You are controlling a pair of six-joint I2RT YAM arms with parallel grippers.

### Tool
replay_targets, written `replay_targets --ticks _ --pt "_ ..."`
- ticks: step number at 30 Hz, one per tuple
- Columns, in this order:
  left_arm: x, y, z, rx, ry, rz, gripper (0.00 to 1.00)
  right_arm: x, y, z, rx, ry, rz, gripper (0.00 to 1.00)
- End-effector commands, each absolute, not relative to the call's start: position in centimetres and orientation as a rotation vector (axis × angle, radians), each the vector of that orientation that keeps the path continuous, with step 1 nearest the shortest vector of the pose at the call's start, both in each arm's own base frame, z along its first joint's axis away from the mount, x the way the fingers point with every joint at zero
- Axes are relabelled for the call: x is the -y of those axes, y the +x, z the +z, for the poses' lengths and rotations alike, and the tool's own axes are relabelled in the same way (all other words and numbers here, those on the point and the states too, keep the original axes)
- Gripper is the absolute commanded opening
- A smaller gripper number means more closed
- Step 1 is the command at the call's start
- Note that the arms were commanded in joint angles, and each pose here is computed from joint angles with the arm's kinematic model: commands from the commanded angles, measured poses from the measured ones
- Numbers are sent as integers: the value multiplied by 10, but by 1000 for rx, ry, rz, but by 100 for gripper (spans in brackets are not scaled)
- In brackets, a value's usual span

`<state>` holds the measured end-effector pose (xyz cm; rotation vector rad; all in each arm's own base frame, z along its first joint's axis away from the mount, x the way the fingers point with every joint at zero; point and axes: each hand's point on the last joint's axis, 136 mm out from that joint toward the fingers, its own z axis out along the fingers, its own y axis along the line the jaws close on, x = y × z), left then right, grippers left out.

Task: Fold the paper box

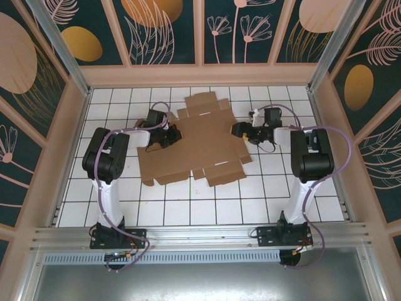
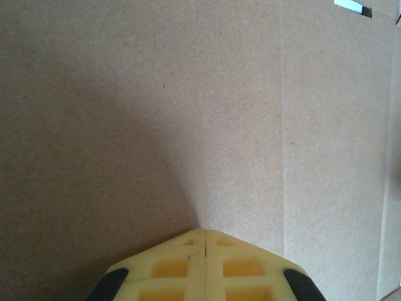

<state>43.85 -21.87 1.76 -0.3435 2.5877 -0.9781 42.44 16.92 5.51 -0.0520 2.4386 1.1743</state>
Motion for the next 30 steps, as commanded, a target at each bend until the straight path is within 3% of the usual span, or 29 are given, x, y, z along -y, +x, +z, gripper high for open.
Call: replay_targets --ticks 1,5,8,10,13,21,30 --pt "212 414 -26 -2707 -411 -945 0 -202 394 45 -2464 -104 1421 79" --pt "212 414 -26 -2706 -413 -944 0 -202 394 48 -2458 -99 1434 68" --pt "210 415 -27 -2710 -415 -922 0 -190 403 43 -2488 -65 1293 55" --pt "210 415 -27 -2709 -416 -916 0 -180 409 42 -2502 -42 1179 41" --pt "210 415 -27 -2705 -421 -921 0 -174 412 43 -2521 -50 1068 31" --pt "212 413 -28 -2701 -427 -943 0 -186 409 75 -2480 -130 1064 13" --pt "216 415 -22 -2679 -431 -984 0 -198 404 126 -2452 -181 989 3"
